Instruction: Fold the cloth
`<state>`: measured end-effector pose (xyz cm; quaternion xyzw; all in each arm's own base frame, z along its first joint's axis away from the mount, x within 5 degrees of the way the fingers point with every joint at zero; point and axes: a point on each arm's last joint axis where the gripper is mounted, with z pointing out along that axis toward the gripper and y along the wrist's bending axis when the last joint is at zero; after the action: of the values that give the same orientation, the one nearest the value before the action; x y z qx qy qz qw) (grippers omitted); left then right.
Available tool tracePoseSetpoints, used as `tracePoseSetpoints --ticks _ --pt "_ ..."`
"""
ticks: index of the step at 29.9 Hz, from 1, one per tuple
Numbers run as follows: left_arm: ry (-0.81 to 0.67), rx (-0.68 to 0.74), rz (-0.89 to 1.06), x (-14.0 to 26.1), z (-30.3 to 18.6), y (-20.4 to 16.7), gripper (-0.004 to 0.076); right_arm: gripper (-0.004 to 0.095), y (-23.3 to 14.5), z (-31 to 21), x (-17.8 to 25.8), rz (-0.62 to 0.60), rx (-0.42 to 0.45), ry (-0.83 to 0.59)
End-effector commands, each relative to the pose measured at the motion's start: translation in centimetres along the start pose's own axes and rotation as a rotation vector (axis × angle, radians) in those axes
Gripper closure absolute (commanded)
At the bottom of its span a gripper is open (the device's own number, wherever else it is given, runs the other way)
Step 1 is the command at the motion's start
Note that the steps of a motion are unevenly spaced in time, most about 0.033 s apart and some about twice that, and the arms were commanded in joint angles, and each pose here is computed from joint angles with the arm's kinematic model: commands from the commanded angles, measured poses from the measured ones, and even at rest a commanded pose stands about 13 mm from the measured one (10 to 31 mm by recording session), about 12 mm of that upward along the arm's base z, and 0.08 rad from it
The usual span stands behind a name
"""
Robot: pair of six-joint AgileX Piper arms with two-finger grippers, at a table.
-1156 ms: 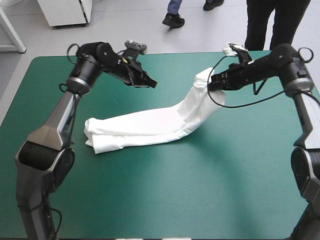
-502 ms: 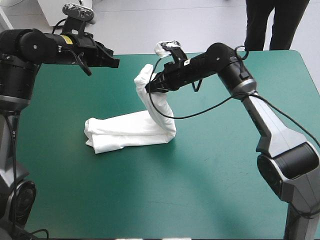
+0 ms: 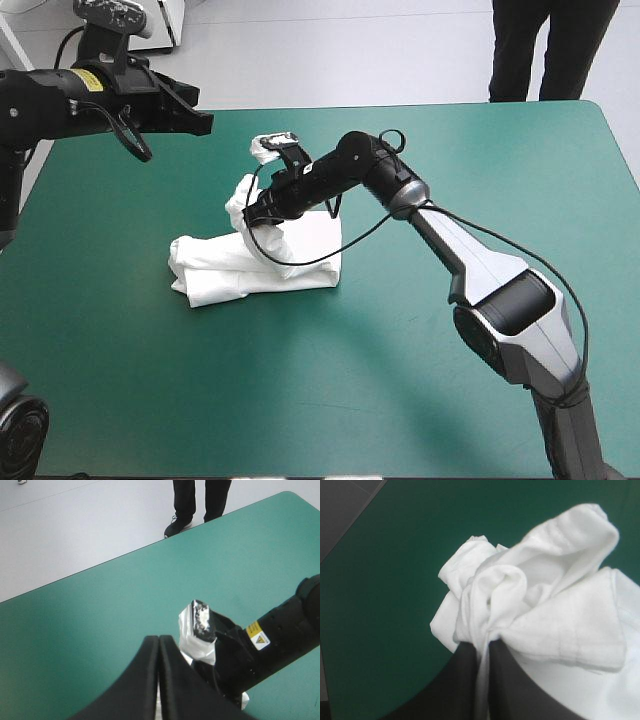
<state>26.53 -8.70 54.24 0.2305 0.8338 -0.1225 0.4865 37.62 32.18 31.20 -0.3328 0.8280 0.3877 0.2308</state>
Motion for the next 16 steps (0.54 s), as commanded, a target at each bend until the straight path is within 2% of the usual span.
tracePoseSetpoints --ticks 1,4,6,11,16 --pt "-0.018 0.008 -0.018 0.1 -2.2 -0.6 0.0733 0.0920 3.0 -1.8 -1.8 -0.035 -0.054 -0.120" --pt "0.011 0.012 -0.028 0.7 -1.9 -0.7 0.0733 0.0909 3.1 -0.8 -1.4 -0.022 -0.095 -0.095" --pt "0.035 0.014 -0.033 1.3 -1.6 -0.7 0.0733 0.0858 2.9 -0.3 -1.0 -0.008 -0.118 -0.067" --pt "0.064 0.005 -0.035 2.1 -1.7 -0.7 0.0733 0.0639 2.6 0.7 -0.5 0.016 -0.156 -0.025" --pt "0.043 -0.001 -0.029 2.1 -2.8 -1.0 0.0733 0.0407 3.4 0.4 -0.9 0.019 -0.212 -0.046"
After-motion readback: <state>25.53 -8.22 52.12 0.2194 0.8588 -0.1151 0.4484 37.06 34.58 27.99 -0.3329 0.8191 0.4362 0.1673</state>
